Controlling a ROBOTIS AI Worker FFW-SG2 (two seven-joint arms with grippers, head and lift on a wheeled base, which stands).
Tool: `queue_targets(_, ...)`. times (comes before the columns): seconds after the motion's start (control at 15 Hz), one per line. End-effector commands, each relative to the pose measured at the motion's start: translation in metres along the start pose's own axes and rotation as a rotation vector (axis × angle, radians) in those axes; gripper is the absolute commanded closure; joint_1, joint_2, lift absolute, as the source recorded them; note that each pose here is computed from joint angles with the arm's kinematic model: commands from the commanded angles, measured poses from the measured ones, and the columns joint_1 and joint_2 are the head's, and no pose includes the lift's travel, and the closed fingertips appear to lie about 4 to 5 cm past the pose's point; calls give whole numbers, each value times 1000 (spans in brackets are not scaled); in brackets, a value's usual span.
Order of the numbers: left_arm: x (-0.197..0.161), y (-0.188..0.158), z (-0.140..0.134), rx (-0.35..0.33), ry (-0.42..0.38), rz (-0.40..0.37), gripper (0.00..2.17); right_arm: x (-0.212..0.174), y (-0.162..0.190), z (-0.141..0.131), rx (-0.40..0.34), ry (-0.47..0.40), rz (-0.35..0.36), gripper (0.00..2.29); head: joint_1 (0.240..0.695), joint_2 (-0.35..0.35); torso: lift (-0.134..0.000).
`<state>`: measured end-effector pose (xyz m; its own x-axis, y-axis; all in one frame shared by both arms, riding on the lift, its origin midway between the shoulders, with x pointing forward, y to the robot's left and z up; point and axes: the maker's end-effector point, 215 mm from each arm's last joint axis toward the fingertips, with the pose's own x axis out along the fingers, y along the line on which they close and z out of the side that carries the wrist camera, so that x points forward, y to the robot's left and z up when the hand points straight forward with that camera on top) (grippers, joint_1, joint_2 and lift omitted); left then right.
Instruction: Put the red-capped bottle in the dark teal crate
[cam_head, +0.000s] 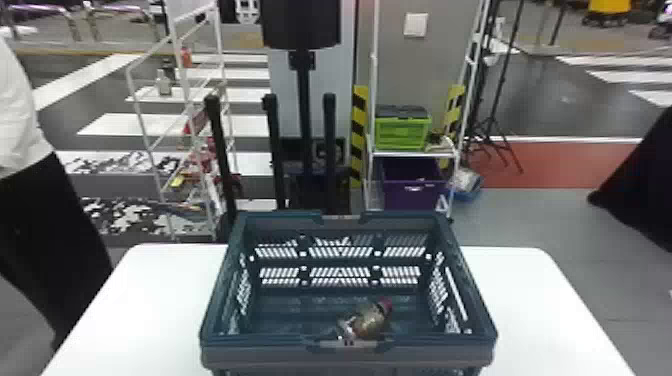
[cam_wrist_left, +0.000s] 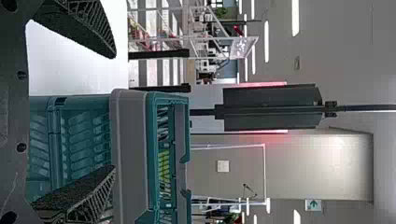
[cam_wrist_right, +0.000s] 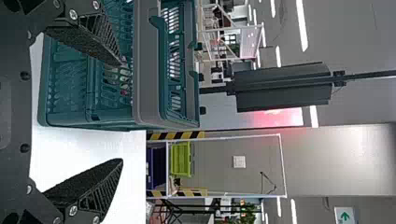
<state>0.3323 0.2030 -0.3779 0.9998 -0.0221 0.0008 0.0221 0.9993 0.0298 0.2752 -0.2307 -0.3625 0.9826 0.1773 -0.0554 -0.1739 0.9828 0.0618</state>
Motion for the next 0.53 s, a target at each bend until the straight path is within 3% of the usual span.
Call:
queue_targets(0.0,0,0,1,-1,-1,2,29,0,0,0,0,-1,1,154,499,0,0)
queue_targets(0.47,-3,2,6,-18,-25,15,29,-2,1,1,0,0,5,154,499,0,0)
